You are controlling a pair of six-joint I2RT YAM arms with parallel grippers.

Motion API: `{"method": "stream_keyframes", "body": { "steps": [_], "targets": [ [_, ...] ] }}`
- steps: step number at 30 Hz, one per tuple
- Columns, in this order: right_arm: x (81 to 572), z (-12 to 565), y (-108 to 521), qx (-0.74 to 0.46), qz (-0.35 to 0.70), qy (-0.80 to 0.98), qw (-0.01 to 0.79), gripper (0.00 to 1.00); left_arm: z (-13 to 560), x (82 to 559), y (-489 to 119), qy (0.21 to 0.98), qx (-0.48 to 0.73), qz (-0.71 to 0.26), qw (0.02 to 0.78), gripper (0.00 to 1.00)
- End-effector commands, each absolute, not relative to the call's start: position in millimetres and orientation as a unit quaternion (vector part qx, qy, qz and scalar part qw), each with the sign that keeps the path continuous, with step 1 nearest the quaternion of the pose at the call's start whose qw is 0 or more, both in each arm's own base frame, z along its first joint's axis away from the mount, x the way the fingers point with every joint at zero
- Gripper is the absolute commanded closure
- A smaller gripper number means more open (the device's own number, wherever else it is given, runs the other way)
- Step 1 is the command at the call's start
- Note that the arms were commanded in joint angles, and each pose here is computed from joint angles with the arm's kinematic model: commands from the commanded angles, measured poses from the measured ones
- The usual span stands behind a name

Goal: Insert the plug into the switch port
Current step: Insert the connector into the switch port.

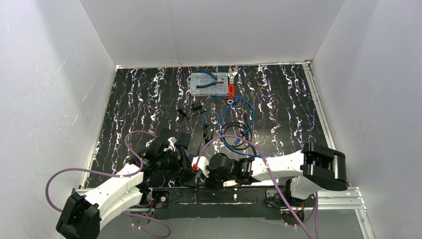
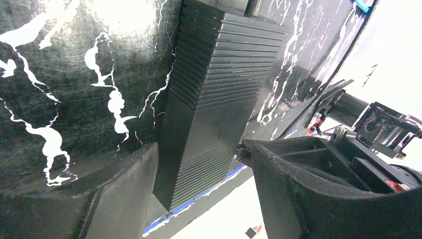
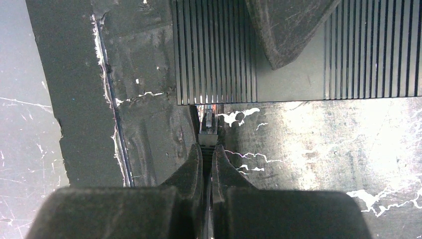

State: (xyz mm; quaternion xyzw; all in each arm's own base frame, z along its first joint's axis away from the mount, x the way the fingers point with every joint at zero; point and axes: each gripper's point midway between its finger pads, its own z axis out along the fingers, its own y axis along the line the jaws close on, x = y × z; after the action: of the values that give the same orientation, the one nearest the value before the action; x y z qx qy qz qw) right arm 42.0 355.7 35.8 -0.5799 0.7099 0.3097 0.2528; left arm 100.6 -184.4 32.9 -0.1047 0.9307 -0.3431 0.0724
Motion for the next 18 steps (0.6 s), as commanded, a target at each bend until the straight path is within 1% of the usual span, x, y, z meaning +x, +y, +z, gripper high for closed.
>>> {"method": "stream_keyframes", "body": {
  "steps": [1, 12, 18],
  "targets": [
    [46.3, 58.9, 381.1, -0.568, 0.336, 0.692, 0.290, 0.99, 27.8, 93.2, -182.1, 0.933, -0.099, -0.340, 0.062, 0.34],
    [48.9, 63.3, 386.8, -0.545, 0.346, 0.700, 0.305, 0.99, 26.9, 91.8, -182.2, 0.933, -0.101, -0.341, 0.059, 0.36],
    [64.6, 67.6, 392.5, -0.506, 0.342, 0.713, 0.344, 0.99, 28.8, 90.5, -183.5, 0.930, -0.103, -0.347, 0.056, 0.38]
  ]
}}
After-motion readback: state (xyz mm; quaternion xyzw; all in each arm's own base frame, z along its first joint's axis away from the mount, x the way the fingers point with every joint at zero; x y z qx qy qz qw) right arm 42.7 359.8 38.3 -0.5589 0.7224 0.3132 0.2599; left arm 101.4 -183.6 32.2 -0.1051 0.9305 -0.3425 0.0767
